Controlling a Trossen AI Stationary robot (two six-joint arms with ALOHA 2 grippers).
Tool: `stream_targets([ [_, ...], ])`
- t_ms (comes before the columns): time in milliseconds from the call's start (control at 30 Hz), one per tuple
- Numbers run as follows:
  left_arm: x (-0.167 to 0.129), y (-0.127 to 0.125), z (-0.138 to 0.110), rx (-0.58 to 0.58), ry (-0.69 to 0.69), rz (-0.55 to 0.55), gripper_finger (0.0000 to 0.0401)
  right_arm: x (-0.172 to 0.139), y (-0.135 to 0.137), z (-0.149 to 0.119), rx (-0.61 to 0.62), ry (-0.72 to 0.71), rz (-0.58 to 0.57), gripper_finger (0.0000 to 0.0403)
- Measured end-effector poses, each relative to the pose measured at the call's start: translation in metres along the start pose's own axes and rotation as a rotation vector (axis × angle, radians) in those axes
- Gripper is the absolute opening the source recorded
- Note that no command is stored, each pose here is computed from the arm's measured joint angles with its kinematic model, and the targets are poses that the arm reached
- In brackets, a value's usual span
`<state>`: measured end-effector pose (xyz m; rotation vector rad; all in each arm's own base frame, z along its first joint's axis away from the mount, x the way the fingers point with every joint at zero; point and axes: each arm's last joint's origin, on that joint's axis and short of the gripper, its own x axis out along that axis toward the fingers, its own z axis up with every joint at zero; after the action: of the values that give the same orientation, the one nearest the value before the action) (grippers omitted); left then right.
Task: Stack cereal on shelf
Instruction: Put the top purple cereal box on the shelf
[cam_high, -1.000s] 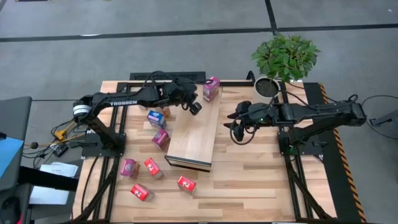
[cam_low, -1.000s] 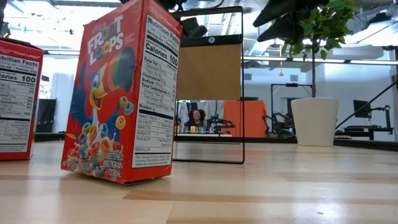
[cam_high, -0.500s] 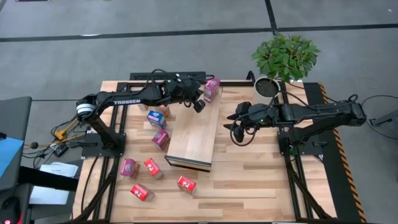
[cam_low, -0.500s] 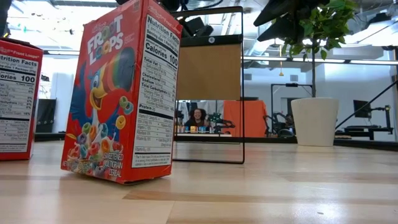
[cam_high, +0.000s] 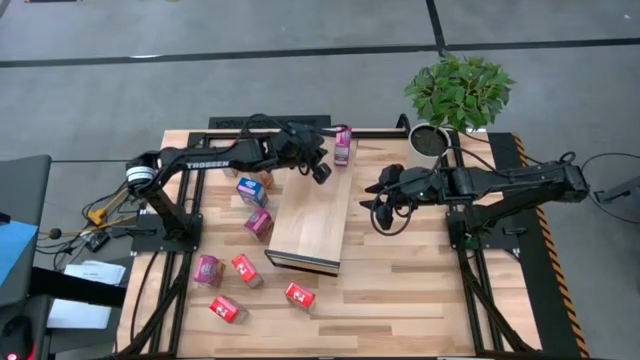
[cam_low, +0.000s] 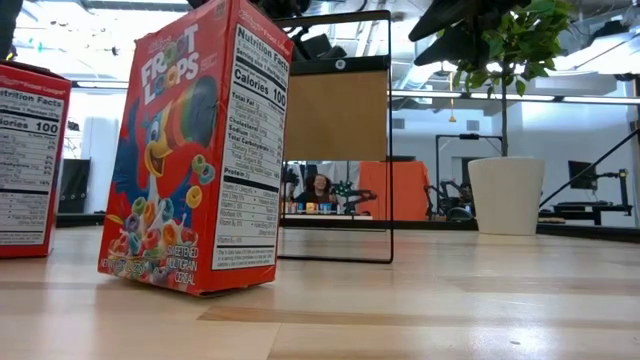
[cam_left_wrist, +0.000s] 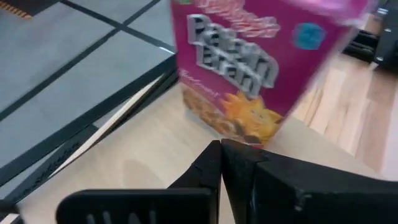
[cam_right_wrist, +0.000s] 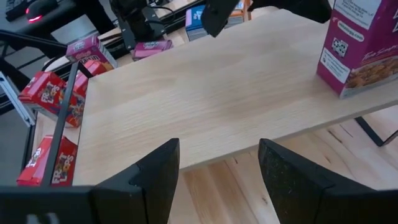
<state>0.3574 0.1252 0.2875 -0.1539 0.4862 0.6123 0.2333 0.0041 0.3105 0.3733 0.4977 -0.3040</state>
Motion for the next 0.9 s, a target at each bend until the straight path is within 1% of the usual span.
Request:
stream_targets([
  [100,-0.002,0.001,0.001,-0.003,-0.005,0.022,0.0000,0.000,-0.001,0.000,0.001,-0.002,-0.006,0.0245],
  [200,-0.004,0.002,0.002,-0.042,-0.007,0.026,0.0004,0.000,-0.002,0.001,0.003,-0.004,-0.014,0.0245],
  [267,-0.014,0.004,0.009,-0.023,-0.019,-0.044,0.0013,0.000,-0.003,0.000,0.002,0.002,-0.020,0.0245],
  [333,-0.033,0.007,0.018,0.038,-0.030,-0.119,0.0030,0.000,-0.003,0.000,0.000,0.008,-0.024,0.0245],
  [433,-0.064,0.013,0.024,0.127,0.039,-0.133,0.0069,0.000,-0.003,-0.001,-0.005,0.015,-0.027,0.0245],
  [567,-0.111,0.025,0.027,0.287,0.137,-0.142,0.0139,0.000,-0.003,-0.001,-0.006,0.016,-0.028,0.0245],
  [667,-0.140,0.032,0.014,0.367,0.274,-0.200,0.0198,0.000,-0.003,-0.001,-0.025,0.018,-0.029,0.0245],
  [700,-0.147,0.033,0.009,0.372,0.326,-0.220,0.0216,0.000,-0.003,-0.002,-0.029,0.020,-0.030,0.0245],
  [733,-0.154,0.034,0.005,0.350,0.376,-0.225,0.0232,0.000,-0.003,-0.002,-0.029,0.020,-0.030,0.0245],
  [800,-0.163,0.036,-0.003,0.265,0.470,-0.197,0.0260,0.000,-0.003,-0.002,-0.029,0.020,-0.029,0.0245],
  [900,-0.172,0.036,-0.016,0.148,0.532,-0.163,0.0287,0.000,-0.003,-0.002,-0.029,0.020,-0.030,0.0245],
])
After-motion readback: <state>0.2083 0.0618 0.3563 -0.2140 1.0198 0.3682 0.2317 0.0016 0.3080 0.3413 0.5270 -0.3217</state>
